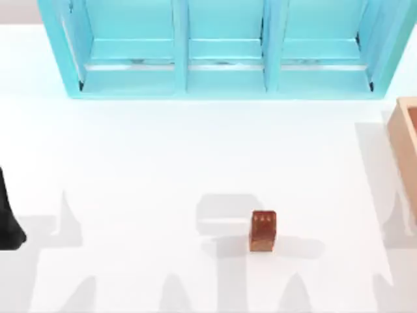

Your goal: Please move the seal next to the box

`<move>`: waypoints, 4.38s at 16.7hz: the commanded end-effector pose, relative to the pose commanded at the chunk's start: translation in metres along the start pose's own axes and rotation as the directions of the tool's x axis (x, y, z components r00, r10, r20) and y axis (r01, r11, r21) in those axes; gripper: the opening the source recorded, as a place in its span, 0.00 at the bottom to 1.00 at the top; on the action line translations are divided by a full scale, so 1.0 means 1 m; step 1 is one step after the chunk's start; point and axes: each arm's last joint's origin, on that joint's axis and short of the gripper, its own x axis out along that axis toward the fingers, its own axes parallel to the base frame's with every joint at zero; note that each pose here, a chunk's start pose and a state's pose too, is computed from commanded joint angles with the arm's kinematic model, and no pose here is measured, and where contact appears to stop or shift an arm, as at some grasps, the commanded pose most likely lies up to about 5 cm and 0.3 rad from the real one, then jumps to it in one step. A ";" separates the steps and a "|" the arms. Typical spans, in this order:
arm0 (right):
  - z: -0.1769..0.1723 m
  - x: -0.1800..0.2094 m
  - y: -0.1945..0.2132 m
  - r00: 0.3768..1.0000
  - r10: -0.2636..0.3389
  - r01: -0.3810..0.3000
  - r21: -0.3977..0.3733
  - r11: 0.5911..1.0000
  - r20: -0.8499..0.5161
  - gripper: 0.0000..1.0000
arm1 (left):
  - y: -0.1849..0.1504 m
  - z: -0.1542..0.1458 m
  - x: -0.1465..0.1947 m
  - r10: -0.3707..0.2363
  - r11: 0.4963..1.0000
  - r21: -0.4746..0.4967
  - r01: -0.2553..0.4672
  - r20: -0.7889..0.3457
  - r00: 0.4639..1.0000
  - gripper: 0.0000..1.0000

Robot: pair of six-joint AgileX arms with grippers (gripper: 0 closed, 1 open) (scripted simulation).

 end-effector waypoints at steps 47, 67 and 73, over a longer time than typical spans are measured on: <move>-0.038 0.168 0.262 0.000 0.000 0.010 0.000 1.000 -1.000 1.00 | 0.000 0.000 0.000 0.000 1.000 0.000 0.000 0.000 1.000 1.00; -0.038 0.168 0.262 0.000 0.000 0.010 0.000 1.000 -1.000 0.00 | 0.000 0.000 0.000 0.000 1.000 0.000 0.000 0.000 1.000 1.00; -0.036 0.168 0.262 0.003 0.001 0.013 0.001 1.000 -1.000 0.00 | 0.000 0.000 0.000 0.000 1.000 0.000 0.000 0.000 1.000 1.00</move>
